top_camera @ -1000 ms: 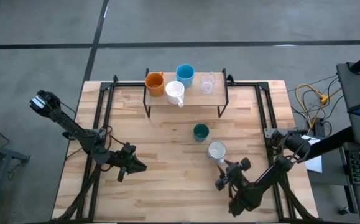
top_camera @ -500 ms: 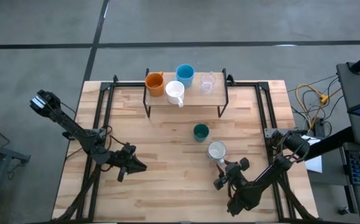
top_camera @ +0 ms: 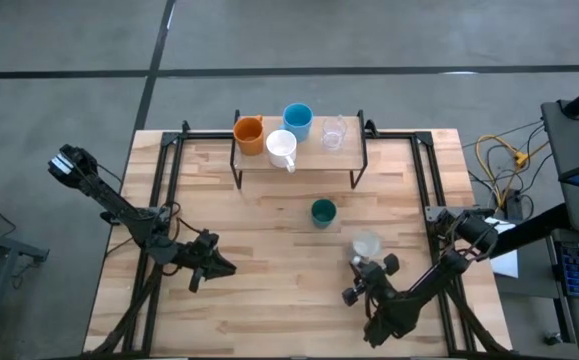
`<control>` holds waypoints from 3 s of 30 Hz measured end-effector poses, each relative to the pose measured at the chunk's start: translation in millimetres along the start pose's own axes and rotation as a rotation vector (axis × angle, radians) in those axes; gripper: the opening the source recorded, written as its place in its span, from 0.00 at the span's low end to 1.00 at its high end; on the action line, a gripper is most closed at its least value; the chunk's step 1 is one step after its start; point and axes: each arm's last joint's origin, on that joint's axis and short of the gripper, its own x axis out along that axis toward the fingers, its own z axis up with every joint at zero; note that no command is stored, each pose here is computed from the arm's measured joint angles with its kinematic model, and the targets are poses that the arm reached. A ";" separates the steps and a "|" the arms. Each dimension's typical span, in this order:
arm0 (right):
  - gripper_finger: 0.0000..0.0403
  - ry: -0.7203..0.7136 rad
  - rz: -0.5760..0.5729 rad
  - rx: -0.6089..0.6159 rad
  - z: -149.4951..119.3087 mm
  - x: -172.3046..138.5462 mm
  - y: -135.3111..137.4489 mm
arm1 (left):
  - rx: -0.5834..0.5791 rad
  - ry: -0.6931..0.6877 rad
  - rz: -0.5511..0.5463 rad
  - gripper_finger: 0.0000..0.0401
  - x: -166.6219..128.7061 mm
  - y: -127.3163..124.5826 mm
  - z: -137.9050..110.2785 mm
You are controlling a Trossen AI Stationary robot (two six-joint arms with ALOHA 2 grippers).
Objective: Stack small to large cups/mugs on shelf
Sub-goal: Put the white patterned mug on the shelf
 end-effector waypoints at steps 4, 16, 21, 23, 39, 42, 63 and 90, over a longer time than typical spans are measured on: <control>0.08 0.002 0.000 -0.001 -0.9 0.0 -0.5 | 0.000 0.000 0.000 0.14 0.0 0.0 0.0; 0.04 -0.002 -0.001 -0.020 -1.2 0.6 -1.0 | 0.000 0.000 -0.001 0.14 0.0 0.0 0.0; 0.03 -0.001 0.000 -0.027 -0.8 0.2 -0.4 | 0.000 0.000 -0.001 0.14 0.0 -0.1 0.0; 0.03 0.002 0.002 -0.028 -0.2 -0.4 0.4 | 0.000 0.000 -0.001 0.14 0.0 -0.1 0.0; 0.03 0.038 0.041 -0.120 109.4 -18.6 -5.9 | 0.039 -0.063 0.020 0.14 1.7 -5.3 6.1; 0.03 0.039 0.046 -0.163 136.2 -17.0 -12.8 | 0.057 -0.080 0.034 0.14 1.8 -5.3 6.8; 0.03 -0.035 0.266 -0.300 255.4 41.7 -27.5 | 0.088 -0.119 0.080 0.14 1.7 -3.6 7.6; 0.03 -0.040 0.377 -0.294 285.7 161.7 -40.6 | 0.092 -0.121 0.094 0.14 1.5 -2.5 7.1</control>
